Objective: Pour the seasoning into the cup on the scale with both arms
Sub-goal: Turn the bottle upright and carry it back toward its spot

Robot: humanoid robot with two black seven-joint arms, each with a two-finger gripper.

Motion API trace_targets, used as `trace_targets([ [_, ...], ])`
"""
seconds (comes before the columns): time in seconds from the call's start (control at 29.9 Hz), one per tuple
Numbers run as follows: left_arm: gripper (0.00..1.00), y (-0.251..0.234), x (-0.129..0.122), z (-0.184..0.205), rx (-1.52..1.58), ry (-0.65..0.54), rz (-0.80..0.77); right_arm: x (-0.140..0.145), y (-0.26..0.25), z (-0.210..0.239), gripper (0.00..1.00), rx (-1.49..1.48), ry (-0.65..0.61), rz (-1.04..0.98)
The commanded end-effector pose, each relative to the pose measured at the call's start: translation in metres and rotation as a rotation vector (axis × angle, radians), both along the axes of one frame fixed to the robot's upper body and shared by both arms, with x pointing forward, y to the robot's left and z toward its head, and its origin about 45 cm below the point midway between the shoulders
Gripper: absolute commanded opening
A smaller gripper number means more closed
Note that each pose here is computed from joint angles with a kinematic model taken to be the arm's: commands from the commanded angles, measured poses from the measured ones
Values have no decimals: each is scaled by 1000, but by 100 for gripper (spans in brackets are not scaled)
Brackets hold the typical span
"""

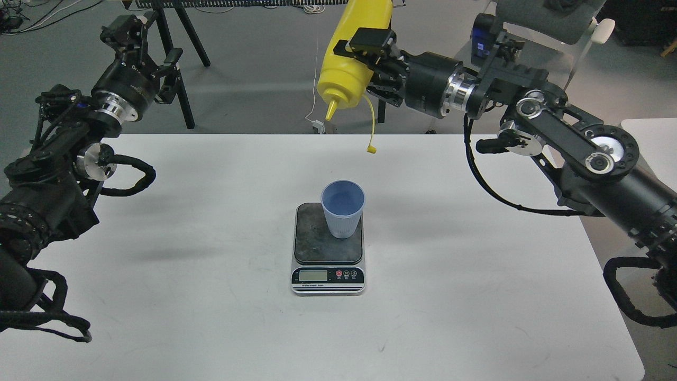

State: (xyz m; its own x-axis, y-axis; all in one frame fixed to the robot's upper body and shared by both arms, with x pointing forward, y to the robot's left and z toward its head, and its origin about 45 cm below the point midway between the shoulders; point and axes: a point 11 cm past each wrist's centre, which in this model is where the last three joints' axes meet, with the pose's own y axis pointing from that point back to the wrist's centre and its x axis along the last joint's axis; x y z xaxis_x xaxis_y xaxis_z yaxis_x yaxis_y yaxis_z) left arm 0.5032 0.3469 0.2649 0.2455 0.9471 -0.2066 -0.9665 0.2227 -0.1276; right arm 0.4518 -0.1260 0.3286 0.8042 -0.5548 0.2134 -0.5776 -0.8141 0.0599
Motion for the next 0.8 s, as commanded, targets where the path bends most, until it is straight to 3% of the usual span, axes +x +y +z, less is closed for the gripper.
trace_targets([
  [0.0,76,-5,1,-1,-4,1,-8,0,-47,0,13,740,492,-69],
  [0.27,76,-12,2,-2,-6,2,-21,-34,-152,-58,14,1271,643,-296],
  [0.43,76,-12,2,-2,-5,3,-20,-66,-205,-98,16,1365,697,-448],
  [0.6,76,-14,2,-2,-6,3,-25,-105,-227,-139,16,1423,741,-561],
  [0.77,76,-24,2,-8,-2,14,-43,-124,-217,-167,17,1531,771,-613],
])
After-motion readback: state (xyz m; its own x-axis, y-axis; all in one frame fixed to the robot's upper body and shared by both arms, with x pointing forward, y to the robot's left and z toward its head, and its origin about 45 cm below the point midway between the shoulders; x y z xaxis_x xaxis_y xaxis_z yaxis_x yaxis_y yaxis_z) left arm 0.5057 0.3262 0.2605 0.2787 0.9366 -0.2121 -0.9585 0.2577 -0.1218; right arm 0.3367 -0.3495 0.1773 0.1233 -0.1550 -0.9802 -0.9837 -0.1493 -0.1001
